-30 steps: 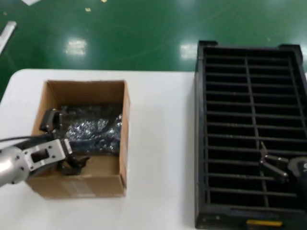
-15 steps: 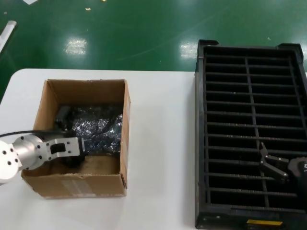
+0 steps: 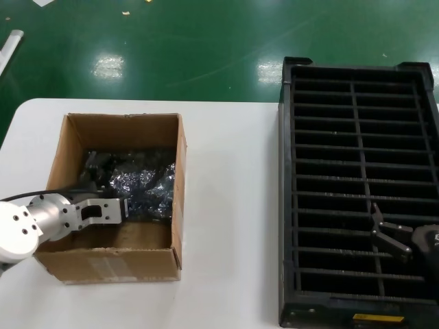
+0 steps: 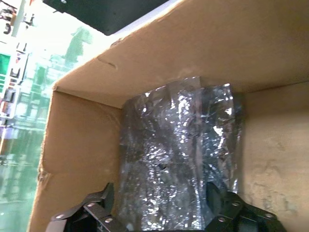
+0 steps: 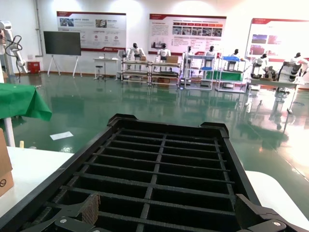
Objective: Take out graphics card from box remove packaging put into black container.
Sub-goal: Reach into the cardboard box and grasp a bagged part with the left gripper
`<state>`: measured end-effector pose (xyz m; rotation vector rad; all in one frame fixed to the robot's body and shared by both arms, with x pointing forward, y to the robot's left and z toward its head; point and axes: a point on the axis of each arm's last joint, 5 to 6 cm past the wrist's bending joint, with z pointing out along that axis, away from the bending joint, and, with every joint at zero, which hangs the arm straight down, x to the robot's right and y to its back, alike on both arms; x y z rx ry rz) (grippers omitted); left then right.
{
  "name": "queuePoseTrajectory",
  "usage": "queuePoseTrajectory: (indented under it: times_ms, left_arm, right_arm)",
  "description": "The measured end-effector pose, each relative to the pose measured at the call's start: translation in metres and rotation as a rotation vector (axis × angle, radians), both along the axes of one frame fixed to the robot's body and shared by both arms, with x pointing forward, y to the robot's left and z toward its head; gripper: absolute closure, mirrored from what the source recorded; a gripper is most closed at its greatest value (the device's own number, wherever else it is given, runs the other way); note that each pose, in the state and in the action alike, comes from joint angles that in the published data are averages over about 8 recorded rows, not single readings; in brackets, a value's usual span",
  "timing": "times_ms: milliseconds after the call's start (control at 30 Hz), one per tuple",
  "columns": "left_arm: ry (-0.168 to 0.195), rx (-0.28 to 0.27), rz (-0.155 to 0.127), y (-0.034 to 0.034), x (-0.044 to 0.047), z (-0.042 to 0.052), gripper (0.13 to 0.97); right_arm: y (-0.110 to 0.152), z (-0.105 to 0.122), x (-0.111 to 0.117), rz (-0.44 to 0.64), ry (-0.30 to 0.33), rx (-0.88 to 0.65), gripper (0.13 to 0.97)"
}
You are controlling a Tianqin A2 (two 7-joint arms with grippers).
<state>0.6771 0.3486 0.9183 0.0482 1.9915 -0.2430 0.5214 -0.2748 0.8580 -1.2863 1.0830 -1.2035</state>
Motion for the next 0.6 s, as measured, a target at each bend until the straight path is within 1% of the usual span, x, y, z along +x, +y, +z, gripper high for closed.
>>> queuePoseTrajectory:
  times_ms: [100, 233, 500, 533, 600]
  left_arm:
    - [-0.021, 0.01, 0.003, -0.0007, 0.0014, -0.0001, 0.419]
    - [-0.043, 0.023, 0.007, -0.0013, 0.0026, 0.0002, 0.419]
    - [-0.066, 0.043, 0.015, -0.0014, 0.0007, -0.0008, 0.636]
    - [-0.069, 0.044, 0.015, -0.0014, -0.0001, -0.0008, 0.636]
    - [-0.074, 0.047, 0.015, -0.0017, -0.0018, -0.0004, 0.68]
  right_arm:
    - [0.0, 0.0, 0.0, 0.0, 0.0, 0.0, 0.13]
    - [0.0, 0.0, 0.0, 0.0, 0.0, 0.0, 0.13]
    - [0.0, 0.0, 0.0, 0.0, 0.0, 0.0, 0.13]
    - [0.0, 0.0, 0.0, 0.0, 0.0, 0.0, 0.13]
    - [0.0, 0.0, 0.0, 0.0, 0.0, 0.0, 0.13]
